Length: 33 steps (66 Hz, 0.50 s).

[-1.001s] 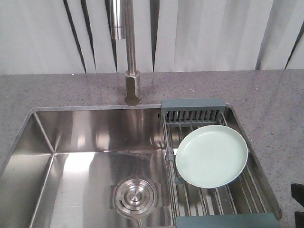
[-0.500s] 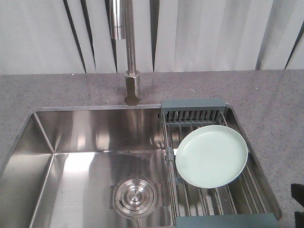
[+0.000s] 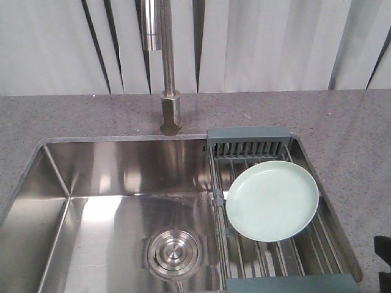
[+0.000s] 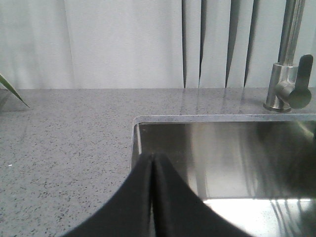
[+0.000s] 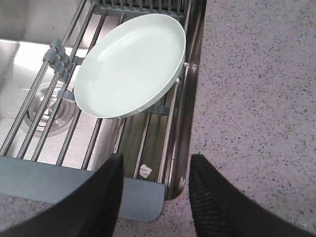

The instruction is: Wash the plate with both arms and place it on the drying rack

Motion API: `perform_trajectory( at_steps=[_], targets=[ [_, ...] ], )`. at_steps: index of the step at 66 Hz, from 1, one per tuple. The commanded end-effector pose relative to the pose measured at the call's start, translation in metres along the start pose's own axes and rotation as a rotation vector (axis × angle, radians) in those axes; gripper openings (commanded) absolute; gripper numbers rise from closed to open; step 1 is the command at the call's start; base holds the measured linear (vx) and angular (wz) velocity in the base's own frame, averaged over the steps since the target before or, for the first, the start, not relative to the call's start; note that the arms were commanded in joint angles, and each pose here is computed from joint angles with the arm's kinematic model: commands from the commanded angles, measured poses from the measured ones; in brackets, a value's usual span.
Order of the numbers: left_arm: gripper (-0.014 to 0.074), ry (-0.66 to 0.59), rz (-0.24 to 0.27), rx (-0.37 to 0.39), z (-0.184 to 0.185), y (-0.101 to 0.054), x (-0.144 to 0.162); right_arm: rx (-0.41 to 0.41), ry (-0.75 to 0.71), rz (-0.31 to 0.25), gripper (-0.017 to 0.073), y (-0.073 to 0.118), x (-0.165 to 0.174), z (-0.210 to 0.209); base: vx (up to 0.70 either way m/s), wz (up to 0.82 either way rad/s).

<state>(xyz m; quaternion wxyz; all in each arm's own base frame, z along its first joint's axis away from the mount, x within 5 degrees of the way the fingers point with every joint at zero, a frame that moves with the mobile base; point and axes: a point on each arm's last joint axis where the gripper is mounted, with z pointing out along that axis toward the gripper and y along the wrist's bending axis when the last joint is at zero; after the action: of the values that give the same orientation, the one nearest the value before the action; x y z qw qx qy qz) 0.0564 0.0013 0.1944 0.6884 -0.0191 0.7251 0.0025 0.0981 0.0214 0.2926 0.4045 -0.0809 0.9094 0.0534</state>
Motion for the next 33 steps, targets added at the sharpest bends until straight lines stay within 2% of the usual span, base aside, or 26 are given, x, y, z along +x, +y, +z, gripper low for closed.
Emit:
perform_trajectory(
  at_steps=[1, 33],
  targets=[
    [-0.0006, -0.113, -0.014, 0.002, -0.003, -0.0001, -0.0151, -0.002, -0.081, -0.004, 0.0319, 0.0004, -0.0114, -0.0048, 0.0, 0.0],
    [-0.0006, -0.113, -0.014, 0.002, -0.003, -0.0001, -0.0151, -0.002, -0.082, -0.004, 0.0319, 0.0004, -0.0115, -0.0049, 0.0, 0.0]
  ],
)
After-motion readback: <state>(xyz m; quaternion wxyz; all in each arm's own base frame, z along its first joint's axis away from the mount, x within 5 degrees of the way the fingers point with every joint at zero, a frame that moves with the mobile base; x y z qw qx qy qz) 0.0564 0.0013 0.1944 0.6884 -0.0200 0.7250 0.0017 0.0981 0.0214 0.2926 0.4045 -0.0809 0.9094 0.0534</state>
